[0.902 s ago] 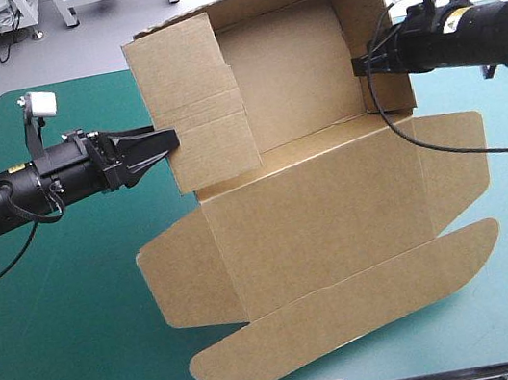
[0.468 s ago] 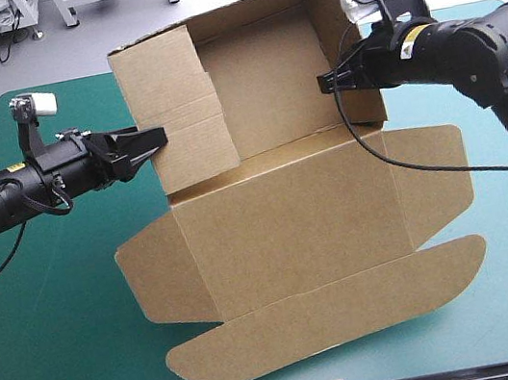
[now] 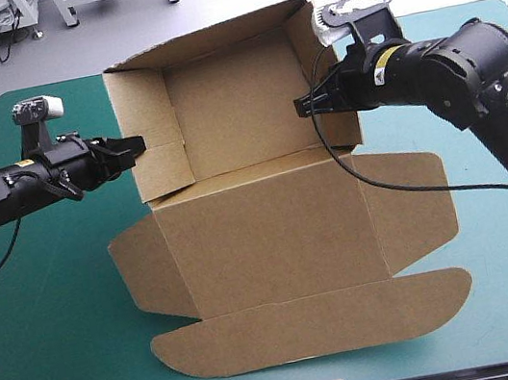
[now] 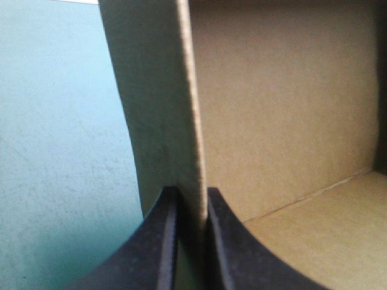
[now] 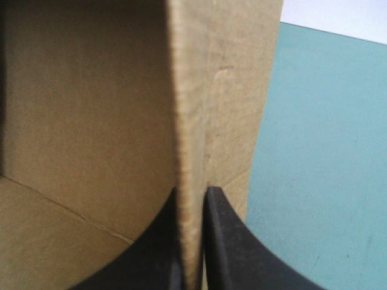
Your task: Fold the box
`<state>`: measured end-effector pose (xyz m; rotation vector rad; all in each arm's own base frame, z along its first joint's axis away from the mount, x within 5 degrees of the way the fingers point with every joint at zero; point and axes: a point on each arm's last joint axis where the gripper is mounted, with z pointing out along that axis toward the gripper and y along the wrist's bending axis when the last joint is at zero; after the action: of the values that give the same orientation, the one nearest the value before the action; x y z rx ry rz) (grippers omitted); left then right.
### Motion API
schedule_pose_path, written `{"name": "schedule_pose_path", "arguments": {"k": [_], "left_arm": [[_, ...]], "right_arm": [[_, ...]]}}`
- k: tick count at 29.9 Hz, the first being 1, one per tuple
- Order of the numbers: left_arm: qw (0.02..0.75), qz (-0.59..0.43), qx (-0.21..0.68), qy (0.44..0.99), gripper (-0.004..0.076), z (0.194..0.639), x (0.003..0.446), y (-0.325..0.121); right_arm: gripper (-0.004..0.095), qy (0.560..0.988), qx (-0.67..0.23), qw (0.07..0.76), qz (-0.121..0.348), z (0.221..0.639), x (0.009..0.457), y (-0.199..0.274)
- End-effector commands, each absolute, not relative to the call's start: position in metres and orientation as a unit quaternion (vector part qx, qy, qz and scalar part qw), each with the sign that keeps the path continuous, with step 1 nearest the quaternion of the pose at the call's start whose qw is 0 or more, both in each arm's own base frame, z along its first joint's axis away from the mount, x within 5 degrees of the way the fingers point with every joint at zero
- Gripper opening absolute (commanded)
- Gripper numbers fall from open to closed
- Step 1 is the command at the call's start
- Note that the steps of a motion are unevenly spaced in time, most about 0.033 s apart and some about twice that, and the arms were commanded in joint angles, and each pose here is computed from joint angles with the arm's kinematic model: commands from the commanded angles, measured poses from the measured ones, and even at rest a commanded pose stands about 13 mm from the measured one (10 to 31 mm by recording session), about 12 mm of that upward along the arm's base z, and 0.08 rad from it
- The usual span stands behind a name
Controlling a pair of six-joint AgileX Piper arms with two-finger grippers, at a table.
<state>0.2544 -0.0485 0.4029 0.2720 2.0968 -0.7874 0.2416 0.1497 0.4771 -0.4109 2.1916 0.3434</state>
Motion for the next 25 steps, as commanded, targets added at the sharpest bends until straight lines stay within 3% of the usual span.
{"name": "schedule_pose_path", "arguments": {"k": [1, 5, 8, 17, 25], "left_arm": [[0.463, -0.342, 0.104, 0.811, -0.0009, 0.426, 0.246, -0.053], [0.445, -0.314, 0.094, 0.833, -0.0009, 0.419, 0.247, -0.049], [0.432, -0.287, 0.087, 0.851, -0.0009, 0.413, 0.249, -0.045], [0.362, -0.262, 0.117, 0.887, -0.0009, 0.382, 0.268, -0.068], [0.296, -0.194, 0.131, 0.926, -0.0009, 0.331, 0.301, -0.096]], "right_arm": [[0.0004, 0.868, -0.161, 0.425, 0.199, 0.492, 0.223, 0.154], [0.0001, 0.905, -0.150, 0.375, 0.136, 0.470, 0.239, 0.156], [0.0001, 0.921, -0.154, 0.340, 0.113, 0.449, 0.257, 0.167], [0.0000, 0.952, -0.159, 0.233, 0.119, 0.362, 0.316, 0.218], [0.0000, 0.951, -0.120, 0.231, 0.167, 0.332, 0.348, 0.225]]}}
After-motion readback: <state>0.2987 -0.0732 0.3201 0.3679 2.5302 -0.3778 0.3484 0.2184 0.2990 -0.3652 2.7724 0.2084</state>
